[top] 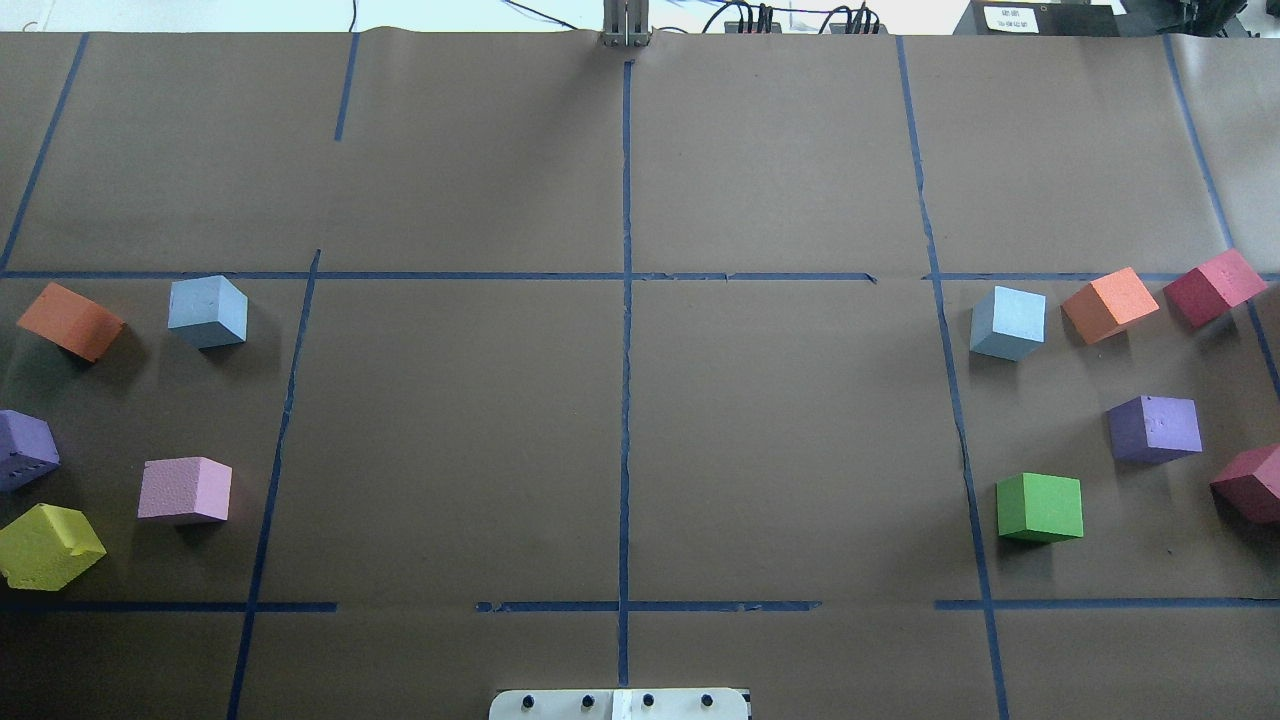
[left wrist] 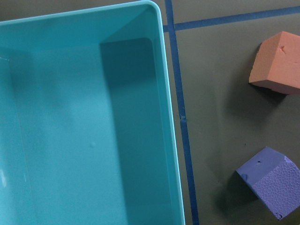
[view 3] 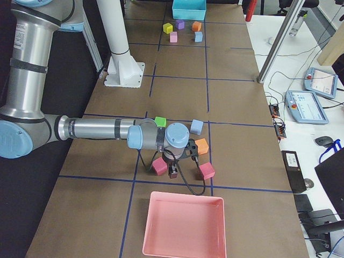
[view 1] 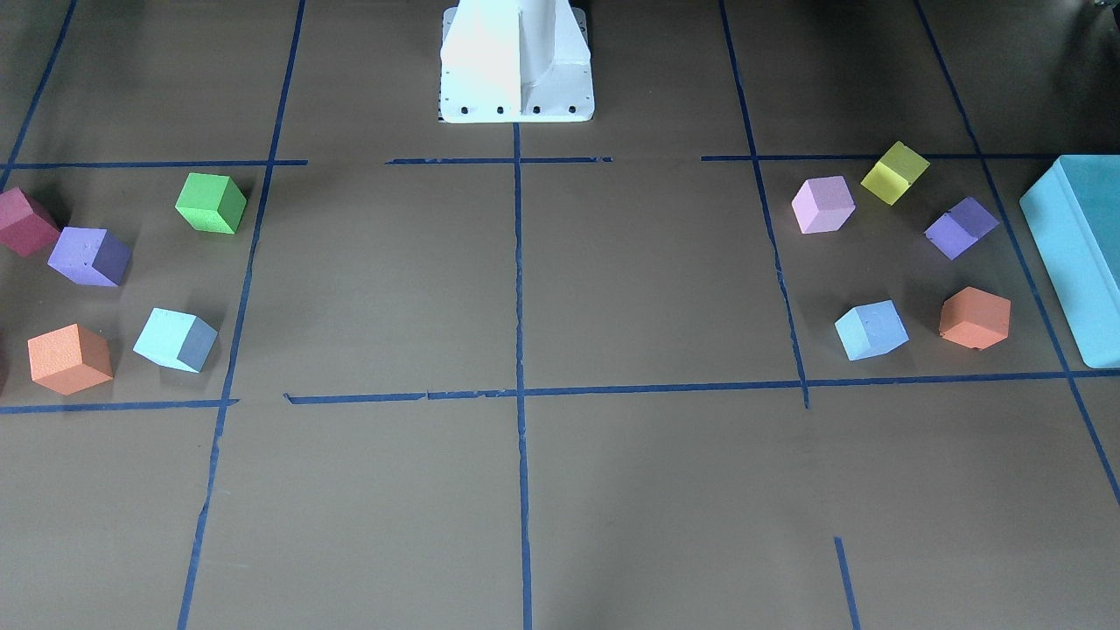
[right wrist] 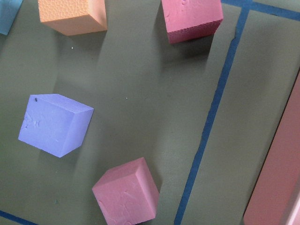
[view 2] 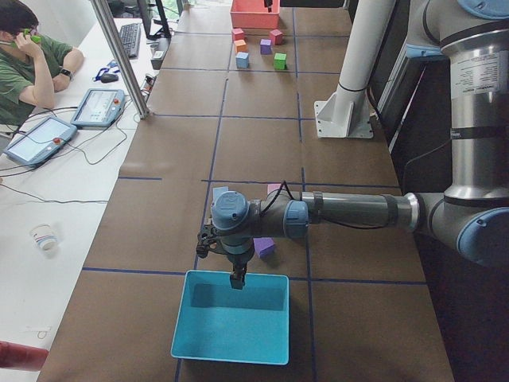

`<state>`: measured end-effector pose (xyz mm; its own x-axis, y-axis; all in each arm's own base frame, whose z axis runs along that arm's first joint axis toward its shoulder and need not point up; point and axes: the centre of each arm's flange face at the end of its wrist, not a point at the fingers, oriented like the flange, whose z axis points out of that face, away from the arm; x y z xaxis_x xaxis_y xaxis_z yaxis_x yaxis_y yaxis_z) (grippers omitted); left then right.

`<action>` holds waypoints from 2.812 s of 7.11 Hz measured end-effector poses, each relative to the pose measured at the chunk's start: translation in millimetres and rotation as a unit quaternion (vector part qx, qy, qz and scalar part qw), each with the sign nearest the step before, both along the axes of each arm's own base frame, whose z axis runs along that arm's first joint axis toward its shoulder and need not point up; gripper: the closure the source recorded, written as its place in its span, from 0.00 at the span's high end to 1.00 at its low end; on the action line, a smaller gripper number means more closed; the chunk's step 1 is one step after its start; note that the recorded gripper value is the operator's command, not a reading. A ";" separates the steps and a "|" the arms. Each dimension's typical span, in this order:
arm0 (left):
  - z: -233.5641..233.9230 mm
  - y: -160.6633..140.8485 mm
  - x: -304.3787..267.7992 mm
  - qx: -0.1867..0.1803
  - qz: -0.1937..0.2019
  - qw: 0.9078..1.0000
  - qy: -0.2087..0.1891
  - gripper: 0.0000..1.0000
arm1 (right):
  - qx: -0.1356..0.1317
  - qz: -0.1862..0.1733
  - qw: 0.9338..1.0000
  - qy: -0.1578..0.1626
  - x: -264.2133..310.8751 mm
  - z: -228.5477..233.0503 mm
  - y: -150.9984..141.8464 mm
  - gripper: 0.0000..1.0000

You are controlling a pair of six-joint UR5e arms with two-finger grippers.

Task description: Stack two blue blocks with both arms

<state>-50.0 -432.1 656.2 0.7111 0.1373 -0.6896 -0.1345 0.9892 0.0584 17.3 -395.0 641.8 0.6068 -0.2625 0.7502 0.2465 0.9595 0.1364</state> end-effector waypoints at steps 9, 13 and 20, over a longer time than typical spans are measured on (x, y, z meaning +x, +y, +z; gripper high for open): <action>1.0 1.5 1.0 -0.001 0.001 1.000 0.001 1.00 | -0.060 0.175 0.983 0.010 -97.9 -116.0 -80.5 0.98; 0.3 1.3 0.7 0.001 0.001 1.000 0.001 1.00 | -0.090 0.236 0.967 0.030 -249.1 -179.1 -100.9 0.99; -2.6 1.0 0.7 0.003 0.001 1.000 0.001 1.00 | -0.077 0.204 0.974 0.068 -309.3 -156.0 -88.8 0.99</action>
<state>-49.3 -431.1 653.6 0.7097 0.1419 -0.6901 -0.1358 0.9887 0.0636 -292.0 -483.8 485.7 0.7333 0.1297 0.6674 -0.1537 0.9878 -0.0232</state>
